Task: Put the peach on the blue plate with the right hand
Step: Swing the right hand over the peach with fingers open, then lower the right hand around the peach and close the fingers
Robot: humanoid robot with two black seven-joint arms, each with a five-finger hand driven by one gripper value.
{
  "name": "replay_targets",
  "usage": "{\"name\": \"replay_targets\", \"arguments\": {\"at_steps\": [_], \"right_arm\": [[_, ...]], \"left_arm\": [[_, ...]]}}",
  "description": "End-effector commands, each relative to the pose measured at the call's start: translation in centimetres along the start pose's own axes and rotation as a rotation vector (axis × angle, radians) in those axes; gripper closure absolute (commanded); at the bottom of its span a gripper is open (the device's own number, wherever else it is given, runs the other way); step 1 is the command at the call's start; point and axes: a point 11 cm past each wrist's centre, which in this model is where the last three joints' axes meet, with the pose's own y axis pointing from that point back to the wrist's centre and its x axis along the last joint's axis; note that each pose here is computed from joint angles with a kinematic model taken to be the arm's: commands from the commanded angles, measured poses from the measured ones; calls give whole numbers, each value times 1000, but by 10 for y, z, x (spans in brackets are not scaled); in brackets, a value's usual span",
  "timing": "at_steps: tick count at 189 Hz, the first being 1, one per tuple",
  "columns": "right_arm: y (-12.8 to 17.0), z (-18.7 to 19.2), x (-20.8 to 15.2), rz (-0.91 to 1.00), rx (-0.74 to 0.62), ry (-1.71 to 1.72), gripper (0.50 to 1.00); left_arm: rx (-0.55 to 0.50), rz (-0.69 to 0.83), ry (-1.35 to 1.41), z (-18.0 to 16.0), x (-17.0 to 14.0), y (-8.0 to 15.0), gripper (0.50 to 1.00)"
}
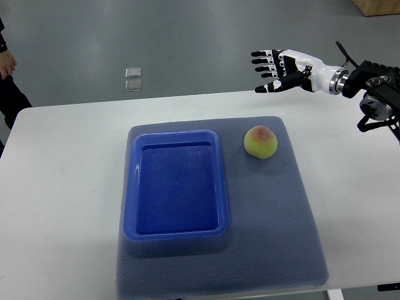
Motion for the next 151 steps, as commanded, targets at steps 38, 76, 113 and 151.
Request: {"name": "replay_targets", "arguments": {"at_steps": [38, 76, 113, 151], "right_arm": [[3, -25, -29, -260, -130, 493, 574], [3, -22, -56, -411, -211, 812, 574], [-3, -5, -73, -472, -252, 918, 579], [-9, 3, -73, -426, -246, 978, 579]], "left_arm": [[0, 1, 1, 0, 0, 0, 500], [0, -1, 1, 0, 0, 0, 500], [0, -1, 1, 0, 0, 0, 500], [0, -1, 2, 0, 0, 0, 500]]}}
